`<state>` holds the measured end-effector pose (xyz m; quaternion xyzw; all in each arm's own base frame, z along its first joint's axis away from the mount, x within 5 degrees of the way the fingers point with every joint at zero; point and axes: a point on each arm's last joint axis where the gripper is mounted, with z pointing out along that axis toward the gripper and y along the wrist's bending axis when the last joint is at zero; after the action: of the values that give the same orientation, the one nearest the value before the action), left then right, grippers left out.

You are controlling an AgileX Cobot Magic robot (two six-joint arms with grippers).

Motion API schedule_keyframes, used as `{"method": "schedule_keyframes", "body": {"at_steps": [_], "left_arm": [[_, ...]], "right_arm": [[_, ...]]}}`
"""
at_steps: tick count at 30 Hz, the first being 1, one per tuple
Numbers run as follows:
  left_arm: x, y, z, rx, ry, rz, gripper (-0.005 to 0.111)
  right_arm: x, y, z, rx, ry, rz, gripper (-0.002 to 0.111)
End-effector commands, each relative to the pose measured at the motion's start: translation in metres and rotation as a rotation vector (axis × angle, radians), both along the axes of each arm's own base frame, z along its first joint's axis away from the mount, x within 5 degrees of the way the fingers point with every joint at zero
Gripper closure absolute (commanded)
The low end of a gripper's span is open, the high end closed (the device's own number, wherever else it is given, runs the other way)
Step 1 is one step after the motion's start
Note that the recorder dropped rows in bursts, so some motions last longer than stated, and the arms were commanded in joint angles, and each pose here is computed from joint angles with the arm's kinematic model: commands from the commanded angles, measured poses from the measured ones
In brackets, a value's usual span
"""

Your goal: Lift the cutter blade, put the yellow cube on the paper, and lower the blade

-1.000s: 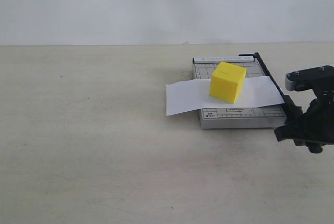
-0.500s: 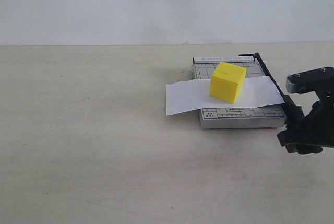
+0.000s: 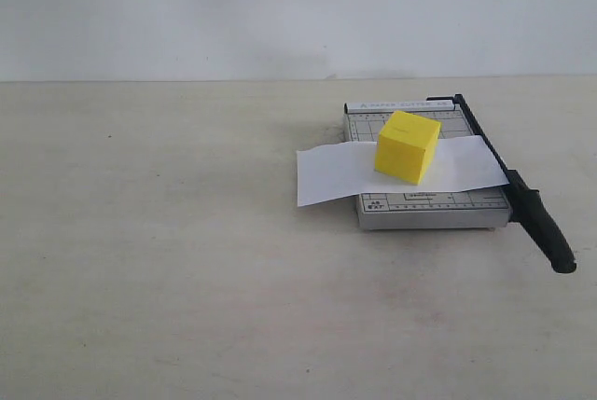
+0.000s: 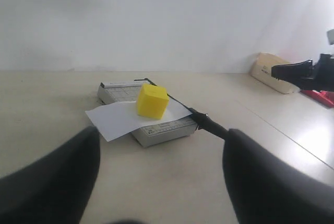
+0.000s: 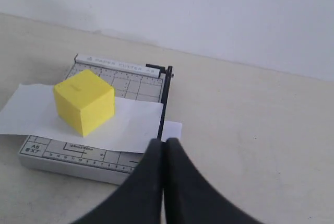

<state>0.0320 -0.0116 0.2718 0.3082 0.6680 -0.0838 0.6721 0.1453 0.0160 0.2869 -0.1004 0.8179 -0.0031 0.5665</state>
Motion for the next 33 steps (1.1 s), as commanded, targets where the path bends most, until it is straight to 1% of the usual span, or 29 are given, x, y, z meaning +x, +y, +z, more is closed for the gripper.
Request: {"method": "schedule_keyframes", "body": {"at_steps": [1,5,6,8,22,27,30,33], "left_arm": [[0.004,-0.005,-0.019,0.013,0.039,-0.013,0.043],[0.008,-0.008,-0.041,0.056,0.092,-0.012,0.043],[0.009,-0.009,-0.048,0.072,0.114,-0.009,0.043],[0.01,-0.009,-0.051,0.08,0.124,-0.009,0.043],[0.01,-0.009,-0.052,0.082,0.125,-0.009,0.043],[0.011,-0.01,-0.065,0.104,0.153,-0.01,0.043],[0.012,-0.011,-0.07,0.113,0.164,-0.01,0.043],[0.012,-0.011,-0.071,0.116,0.167,-0.01,0.043]], "right_arm": [[-0.028,-0.003,-0.011,0.055,-0.116,-0.016,0.109],[-0.041,-0.004,-0.019,0.058,-0.135,-0.014,0.109],[-0.044,-0.004,-0.024,0.084,-0.119,-0.022,0.109],[-0.045,-0.004,-0.024,0.118,-0.11,-0.032,0.109],[-0.045,-0.004,-0.025,0.137,-0.105,-0.038,0.109],[-0.048,-0.004,-0.024,0.137,-0.108,-0.036,0.109],[-0.062,-0.006,-0.018,0.146,-0.177,-0.029,0.109],[-0.086,-0.008,-0.006,0.164,-0.335,-0.019,0.109]]}}
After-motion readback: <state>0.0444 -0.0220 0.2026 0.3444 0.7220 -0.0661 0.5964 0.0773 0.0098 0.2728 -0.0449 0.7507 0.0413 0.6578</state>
